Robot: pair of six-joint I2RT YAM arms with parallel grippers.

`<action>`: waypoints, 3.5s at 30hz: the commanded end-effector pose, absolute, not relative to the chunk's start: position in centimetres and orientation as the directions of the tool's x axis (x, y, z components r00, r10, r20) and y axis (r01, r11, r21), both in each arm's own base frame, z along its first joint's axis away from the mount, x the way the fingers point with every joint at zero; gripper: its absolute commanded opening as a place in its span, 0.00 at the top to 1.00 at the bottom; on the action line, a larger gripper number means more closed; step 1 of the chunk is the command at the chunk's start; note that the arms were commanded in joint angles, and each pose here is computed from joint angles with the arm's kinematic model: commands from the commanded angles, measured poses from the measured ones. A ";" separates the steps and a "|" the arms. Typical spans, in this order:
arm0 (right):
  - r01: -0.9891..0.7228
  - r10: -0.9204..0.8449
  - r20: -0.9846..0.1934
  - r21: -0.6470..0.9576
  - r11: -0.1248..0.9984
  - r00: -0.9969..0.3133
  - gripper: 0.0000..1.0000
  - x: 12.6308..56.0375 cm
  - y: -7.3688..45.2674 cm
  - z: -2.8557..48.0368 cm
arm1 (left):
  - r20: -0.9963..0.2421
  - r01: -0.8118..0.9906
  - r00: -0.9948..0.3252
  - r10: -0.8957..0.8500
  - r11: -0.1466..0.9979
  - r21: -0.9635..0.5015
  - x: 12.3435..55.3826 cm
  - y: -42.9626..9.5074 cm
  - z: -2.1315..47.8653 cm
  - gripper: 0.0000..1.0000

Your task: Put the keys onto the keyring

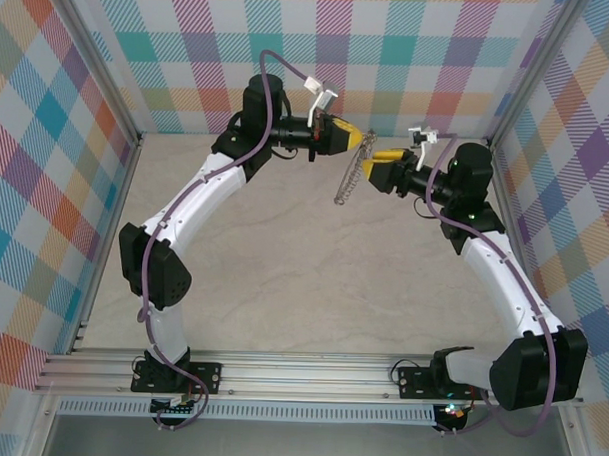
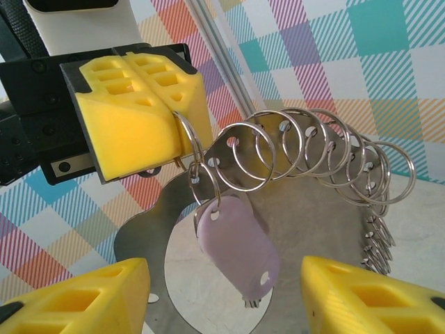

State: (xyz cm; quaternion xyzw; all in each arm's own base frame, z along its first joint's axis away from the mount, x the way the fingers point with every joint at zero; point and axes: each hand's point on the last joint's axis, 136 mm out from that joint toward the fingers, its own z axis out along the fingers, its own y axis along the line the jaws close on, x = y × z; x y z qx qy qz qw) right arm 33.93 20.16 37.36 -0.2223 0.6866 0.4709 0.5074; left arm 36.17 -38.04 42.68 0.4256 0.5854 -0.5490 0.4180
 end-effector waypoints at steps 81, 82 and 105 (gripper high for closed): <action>-0.806 0.170 -0.873 0.487 0.336 -0.457 0.73 34.8 23.6 38.2 | -0.904 0.913 -0.310 -0.296 0.171 -0.369 37.8 -37.6 45.5 1.00; -0.802 0.171 -0.872 0.489 0.344 -0.458 0.68 34.6 23.5 38.0 | -0.899 0.908 -0.315 -0.305 0.178 -0.379 38.0 -37.5 45.6 1.00; -0.703 0.379 -0.849 0.521 0.485 -0.368 0.56 36.0 15.8 40.9 | -0.843 0.898 -0.279 -0.460 0.187 -0.399 38.3 -35.8 48.2 1.00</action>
